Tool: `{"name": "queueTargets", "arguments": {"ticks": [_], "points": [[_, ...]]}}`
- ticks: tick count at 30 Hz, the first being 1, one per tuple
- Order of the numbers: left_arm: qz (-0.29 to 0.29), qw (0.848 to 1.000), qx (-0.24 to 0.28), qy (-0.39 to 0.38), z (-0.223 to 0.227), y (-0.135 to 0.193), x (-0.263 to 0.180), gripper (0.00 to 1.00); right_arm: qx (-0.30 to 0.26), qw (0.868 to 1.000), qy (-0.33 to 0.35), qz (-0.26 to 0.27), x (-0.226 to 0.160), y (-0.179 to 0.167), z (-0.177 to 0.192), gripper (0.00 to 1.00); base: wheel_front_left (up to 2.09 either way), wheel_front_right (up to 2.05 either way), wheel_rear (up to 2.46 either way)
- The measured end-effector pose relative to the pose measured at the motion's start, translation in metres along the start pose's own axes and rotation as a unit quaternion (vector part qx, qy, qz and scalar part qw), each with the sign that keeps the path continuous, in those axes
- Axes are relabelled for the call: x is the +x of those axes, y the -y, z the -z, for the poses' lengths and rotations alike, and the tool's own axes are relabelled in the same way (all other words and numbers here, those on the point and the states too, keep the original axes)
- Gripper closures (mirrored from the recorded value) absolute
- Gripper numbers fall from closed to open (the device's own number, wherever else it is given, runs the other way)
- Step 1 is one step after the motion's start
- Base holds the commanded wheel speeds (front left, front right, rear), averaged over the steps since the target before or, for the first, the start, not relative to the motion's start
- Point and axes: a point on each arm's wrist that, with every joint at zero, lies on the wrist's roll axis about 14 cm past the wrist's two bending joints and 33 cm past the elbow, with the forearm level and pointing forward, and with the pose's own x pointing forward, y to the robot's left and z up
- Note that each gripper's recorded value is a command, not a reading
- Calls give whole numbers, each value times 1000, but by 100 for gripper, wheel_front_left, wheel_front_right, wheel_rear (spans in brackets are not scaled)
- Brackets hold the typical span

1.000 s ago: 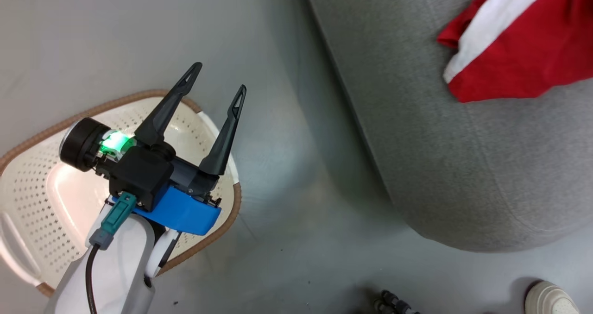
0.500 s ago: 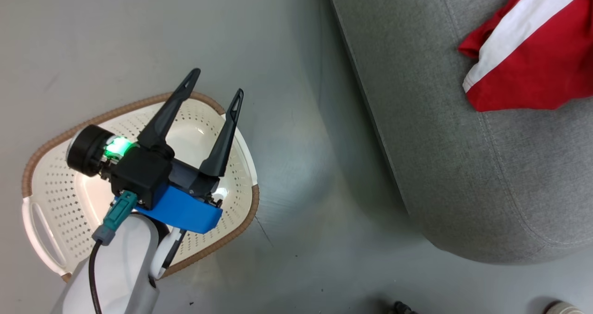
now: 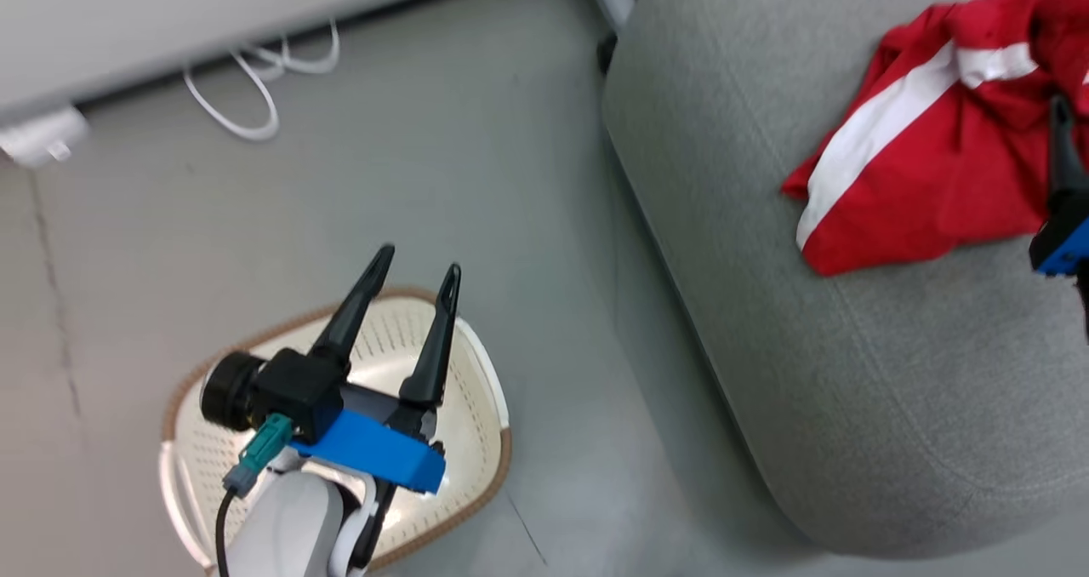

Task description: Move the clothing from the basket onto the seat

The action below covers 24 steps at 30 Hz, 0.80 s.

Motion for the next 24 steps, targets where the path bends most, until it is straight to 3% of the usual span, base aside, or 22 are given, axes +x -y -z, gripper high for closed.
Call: {"name": "queueTargets", "arguments": {"ticks": [12, 24], "points": [[-96, 993, 14, 64, -57, 1, -80, 0, 42, 993, 76, -77, -65, -38, -37, 0, 0, 0, 0], [-223, 970, 30, 91, -72, -48, -160, 0, 70, 966, 137, -208, -115, -144, -51, 0, 0, 0, 0]]}}
